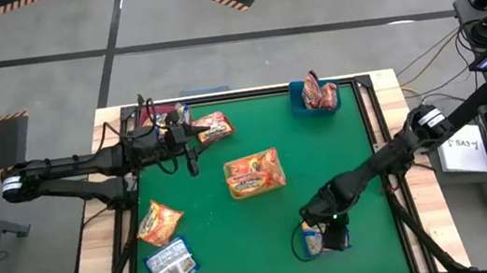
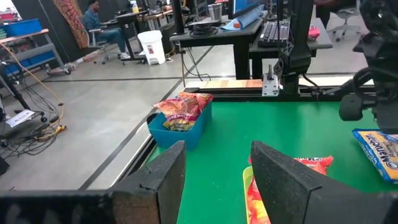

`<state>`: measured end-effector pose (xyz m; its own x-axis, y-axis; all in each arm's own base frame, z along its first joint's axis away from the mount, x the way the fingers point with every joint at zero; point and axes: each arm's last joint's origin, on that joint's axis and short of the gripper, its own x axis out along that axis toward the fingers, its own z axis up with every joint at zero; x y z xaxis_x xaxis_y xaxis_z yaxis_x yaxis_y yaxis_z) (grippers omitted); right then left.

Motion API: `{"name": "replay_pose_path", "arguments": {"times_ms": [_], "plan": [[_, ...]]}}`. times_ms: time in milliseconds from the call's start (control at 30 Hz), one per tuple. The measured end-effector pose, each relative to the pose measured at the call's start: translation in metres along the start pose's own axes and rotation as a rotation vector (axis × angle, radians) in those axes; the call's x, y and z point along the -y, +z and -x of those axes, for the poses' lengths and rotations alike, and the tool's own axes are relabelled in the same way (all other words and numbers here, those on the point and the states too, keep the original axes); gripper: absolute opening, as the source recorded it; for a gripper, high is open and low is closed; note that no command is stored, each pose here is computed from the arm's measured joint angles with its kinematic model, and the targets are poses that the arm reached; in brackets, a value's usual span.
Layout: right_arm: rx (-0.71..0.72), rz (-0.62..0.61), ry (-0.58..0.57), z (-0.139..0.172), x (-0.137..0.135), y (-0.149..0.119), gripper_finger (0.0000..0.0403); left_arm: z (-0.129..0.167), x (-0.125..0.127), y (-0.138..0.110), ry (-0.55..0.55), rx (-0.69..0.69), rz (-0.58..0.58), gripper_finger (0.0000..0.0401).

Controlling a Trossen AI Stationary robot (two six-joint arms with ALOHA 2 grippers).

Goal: Sort Maruchan noodles
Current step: Put the blue noodle pack into the red bin

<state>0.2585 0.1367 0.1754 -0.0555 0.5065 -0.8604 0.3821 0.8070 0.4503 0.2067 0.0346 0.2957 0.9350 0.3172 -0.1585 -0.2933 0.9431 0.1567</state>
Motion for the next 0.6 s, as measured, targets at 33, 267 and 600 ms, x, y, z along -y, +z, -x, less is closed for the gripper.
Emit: {"name": "replay_pose_path", "arguments": {"times_ms": [33, 267, 600], "plan": [[0.011, 0.008, -0.018, -0.002, 0.000, 0.000, 0.0051, 0.000, 0.000, 0.000, 0.000, 0.003, 0.001, 0.0164], [0.024, 0.020, -0.039, -0.007, -0.004, -0.003, 0.0069, 0.000, 0.000, 0.003, 0.003, 0.029, 0.017, 0.0164], [0.080, 0.128, -0.029, 0.003, -0.016, 0.002, 0.0215, 0.000, 0.000, 0.003, 0.001, 0.029, 0.022, 0.0164]]}}
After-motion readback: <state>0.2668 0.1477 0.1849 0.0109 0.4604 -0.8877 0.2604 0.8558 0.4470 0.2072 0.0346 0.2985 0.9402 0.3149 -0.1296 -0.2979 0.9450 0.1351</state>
